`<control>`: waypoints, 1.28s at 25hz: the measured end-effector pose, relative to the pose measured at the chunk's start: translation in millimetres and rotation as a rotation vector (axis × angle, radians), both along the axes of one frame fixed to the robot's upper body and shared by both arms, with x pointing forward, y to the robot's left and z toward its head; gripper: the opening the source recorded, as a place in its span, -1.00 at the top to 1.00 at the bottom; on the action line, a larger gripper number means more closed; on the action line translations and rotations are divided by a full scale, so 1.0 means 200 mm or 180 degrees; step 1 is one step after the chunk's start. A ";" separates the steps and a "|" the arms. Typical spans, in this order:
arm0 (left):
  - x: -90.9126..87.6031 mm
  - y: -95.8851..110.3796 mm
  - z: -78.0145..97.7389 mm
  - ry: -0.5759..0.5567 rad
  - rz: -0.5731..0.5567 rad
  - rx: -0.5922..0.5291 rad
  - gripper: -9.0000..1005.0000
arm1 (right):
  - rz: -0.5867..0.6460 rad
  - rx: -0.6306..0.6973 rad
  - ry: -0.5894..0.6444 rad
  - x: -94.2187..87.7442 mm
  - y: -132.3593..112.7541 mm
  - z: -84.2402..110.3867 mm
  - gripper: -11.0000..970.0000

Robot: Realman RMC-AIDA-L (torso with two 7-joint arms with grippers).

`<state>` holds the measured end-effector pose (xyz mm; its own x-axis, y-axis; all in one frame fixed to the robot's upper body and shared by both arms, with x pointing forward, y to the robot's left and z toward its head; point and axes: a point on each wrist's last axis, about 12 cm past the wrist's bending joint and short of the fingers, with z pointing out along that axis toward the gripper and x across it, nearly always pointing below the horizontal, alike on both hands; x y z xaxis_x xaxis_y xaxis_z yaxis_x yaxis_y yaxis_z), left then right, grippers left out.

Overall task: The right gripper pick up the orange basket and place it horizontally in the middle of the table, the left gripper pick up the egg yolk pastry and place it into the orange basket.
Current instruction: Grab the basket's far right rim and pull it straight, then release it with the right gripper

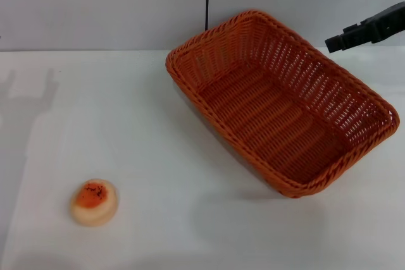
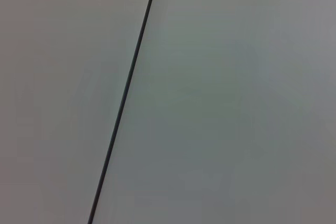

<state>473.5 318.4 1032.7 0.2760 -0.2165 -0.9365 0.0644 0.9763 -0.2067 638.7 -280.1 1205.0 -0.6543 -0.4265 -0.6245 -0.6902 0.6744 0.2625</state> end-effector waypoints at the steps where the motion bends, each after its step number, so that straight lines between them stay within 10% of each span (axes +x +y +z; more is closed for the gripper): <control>1: 0.00 0.00 0.00 0.0020 0.0001 -0.0001 -0.58 | 0.0009 -0.0009 0.0014 0.00 0.01 -0.01 -0.29; 32: -0.01 0.00 -0.02 0.0073 -0.0004 -0.0102 -0.57 | 0.0123 -0.0645 0.0269 0.00 0.16 -0.17 -0.21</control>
